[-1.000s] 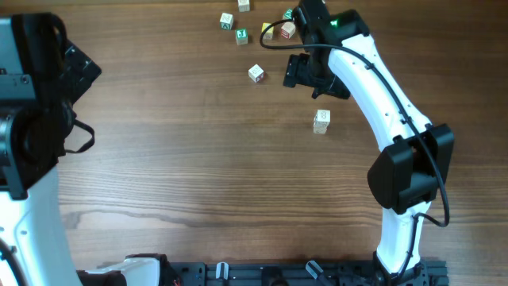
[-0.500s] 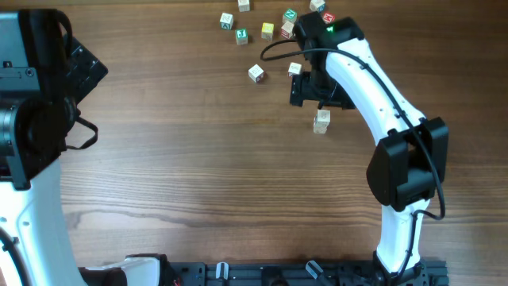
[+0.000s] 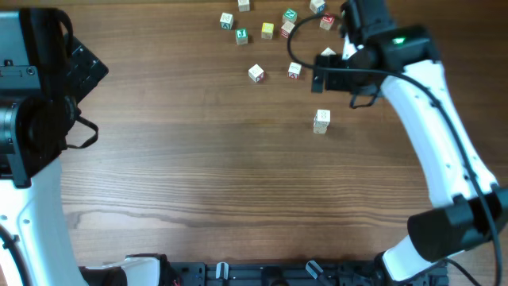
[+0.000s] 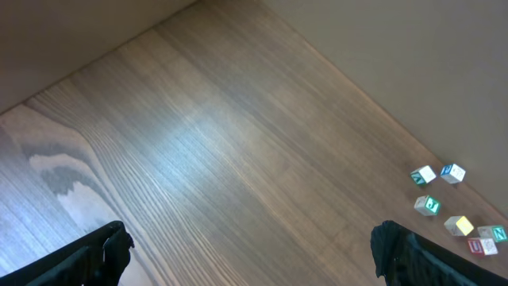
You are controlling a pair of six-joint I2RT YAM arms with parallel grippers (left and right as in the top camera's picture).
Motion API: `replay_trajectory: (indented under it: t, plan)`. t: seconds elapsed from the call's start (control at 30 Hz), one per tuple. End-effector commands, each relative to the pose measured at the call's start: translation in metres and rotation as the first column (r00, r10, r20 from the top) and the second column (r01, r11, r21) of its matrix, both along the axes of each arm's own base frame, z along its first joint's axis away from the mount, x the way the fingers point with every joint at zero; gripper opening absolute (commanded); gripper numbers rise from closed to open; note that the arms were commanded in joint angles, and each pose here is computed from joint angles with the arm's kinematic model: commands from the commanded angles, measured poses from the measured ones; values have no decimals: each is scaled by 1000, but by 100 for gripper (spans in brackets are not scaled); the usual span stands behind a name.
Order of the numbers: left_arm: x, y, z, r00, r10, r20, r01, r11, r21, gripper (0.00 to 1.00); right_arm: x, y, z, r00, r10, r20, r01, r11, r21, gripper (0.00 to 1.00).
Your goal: Form a tower
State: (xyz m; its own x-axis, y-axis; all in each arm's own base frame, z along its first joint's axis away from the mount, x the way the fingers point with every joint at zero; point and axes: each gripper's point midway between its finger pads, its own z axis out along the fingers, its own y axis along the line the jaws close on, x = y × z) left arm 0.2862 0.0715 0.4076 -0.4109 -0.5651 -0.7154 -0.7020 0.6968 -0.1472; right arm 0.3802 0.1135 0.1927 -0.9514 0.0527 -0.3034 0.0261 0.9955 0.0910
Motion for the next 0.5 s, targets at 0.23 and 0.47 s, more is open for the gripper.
replay_trajectory:
  t: [0.23,0.47]
  plan:
    - [2,1,-4,1000,3,-12,-4,1000,-8,100,-2,12,-112,974,-14,-227,14,1000,-3,100]
    - [2,1,-4,1000,3,-12,-4,1000,-8,100,-6,14,-140,957,-13,-289,7,1000,-23,100]
